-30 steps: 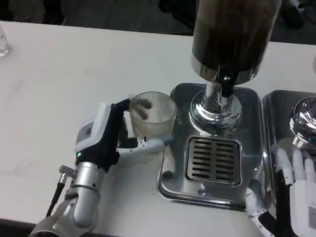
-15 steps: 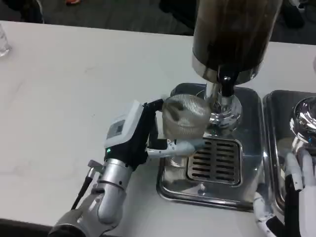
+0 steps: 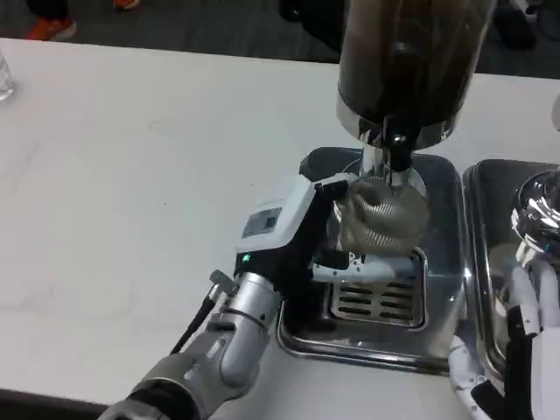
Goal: Grasp the cup under the faucet to collect the drink, then remove the cup.
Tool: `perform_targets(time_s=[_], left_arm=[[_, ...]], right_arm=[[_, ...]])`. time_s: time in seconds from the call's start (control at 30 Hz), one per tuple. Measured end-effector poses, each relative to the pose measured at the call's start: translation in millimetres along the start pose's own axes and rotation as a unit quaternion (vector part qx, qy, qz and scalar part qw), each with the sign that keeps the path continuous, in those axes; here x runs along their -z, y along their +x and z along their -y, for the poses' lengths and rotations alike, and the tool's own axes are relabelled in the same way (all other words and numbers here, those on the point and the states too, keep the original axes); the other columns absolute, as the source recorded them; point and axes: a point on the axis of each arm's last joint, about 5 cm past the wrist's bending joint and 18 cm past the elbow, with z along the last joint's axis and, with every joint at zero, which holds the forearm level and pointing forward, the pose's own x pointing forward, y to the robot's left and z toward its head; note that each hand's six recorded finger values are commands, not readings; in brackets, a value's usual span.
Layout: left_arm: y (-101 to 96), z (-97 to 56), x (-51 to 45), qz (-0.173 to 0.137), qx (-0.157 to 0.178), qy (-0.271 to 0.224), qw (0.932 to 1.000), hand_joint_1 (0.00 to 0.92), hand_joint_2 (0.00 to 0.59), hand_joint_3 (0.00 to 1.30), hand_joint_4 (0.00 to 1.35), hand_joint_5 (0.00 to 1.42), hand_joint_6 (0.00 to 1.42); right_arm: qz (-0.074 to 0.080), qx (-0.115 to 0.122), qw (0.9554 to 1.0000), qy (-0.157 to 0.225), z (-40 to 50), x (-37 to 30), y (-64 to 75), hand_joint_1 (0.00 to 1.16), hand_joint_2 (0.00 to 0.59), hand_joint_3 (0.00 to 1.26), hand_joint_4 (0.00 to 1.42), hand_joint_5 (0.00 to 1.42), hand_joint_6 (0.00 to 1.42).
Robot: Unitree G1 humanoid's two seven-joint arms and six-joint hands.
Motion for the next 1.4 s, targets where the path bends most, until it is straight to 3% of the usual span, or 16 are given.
perform_targets(time_s=[0.1, 0.33, 0.4, 0.5, 0.57, 0.7, 0.93, 1.1, 1.23, 1.4], left_arm=[[4.9, 0.7, -4.4, 0.008, 0.011, 0.004, 0.9999, 0.556, 0.0, 0.99, 1.17, 1.22, 1.34], [4.4, 2.2, -4.8, 0.016, 0.025, 0.018, 0.9994, 0.549, 0.0, 0.96, 1.13, 1.17, 1.31], [3.8, 1.9, -3.9, 0.014, 0.033, 0.019, 0.9992, 0.529, 0.0, 0.87, 0.99, 1.06, 1.18], [3.7, 1.0, -3.3, 0.013, 0.041, 0.016, 0.9989, 0.296, 0.032, 0.68, 0.78, 0.91, 0.89], [3.4, -0.7, -2.3, 0.015, 0.046, 0.011, 0.9988, 0.18, 0.033, 0.44, 0.5, 0.67, 0.59], [3.6, -6.6, 0.6, 0.01, 0.055, -0.012, 0.9984, 0.088, 0.018, 0.27, 0.35, 0.55, 0.46], [2.6, -10.1, 3.0, 0.008, 0.057, -0.027, 0.9979, 0.003, 0.0, 0.21, 0.31, 0.52, 0.39], [0.6, -13.5, 6.0, 0.008, 0.056, -0.04, 0.9976, 0.0, 0.0, 0.17, 0.3, 0.49, 0.37], [-6.3, -18.1, 13.2, -0.001, 0.036, -0.057, 0.9977, 0.0, 0.0, 0.17, 0.31, 0.48, 0.33], [-14.4, -38.3, 26.9, 0.008, -0.01, -0.061, 0.9981, 0.0, 0.0, 0.18, 0.29, 0.45, 0.25]], right_arm=[[-0.002, 0.001, 1.0, 0.002, -0.2, -0.7, -0.7, 0.29, 0.504, 0.11, 0.0, 0.0, 0.07], [-0.007, 0.008, 0.9999, 0.008, 1.2, -2.2, -1.4, 0.29, 0.504, 0.11, 0.0, 0.0, 0.07], [-0.007, 0.008, 0.9999, 0.008, 1.3, -2.2, -1.1, 0.29, 0.504, 0.11, 0.0, 0.0, 0.07], [-0.006, 0.01, 0.9999, 0.008, 1.3, -2.5, -0.3, 0.29, 0.504, 0.11, 0.0, 0.0, 0.07], [-0.006, 0.011, 0.9999, 0.008, 1.4, -2.3, 0.9, 0.29, 0.504, 0.11, 0.0, 0.0, 0.07], [-0.006, 0.013, 0.9999, 0.004, 0.6, 0.2, 4.1, 0.29, 0.504, 0.11, 0.0, 0.0, 0.07], [0.005, 0.016, 0.9998, 0.007, -0.3, 0.4, 11.4, 0.29, 0.504, 0.11, 0.0, 0.0, 0.07], [0.004, 0.01, 0.9999, 0.011, -3.8, 2.0, 14.8, 0.29, 0.504, 0.11, 0.0, 0.0, 0.07], [0.007, 0.016, 0.9998, 0.009, -2.9, 3.3, 19.6, 0.29, 0.504, 0.11, 0.0, 0.0, 0.07], [0.011, 0.013, 0.9999, 0.002, -5.4, 7.6, 26.4, 0.3, 0.497, 0.09, 0.0, 0.0, 0.07]])
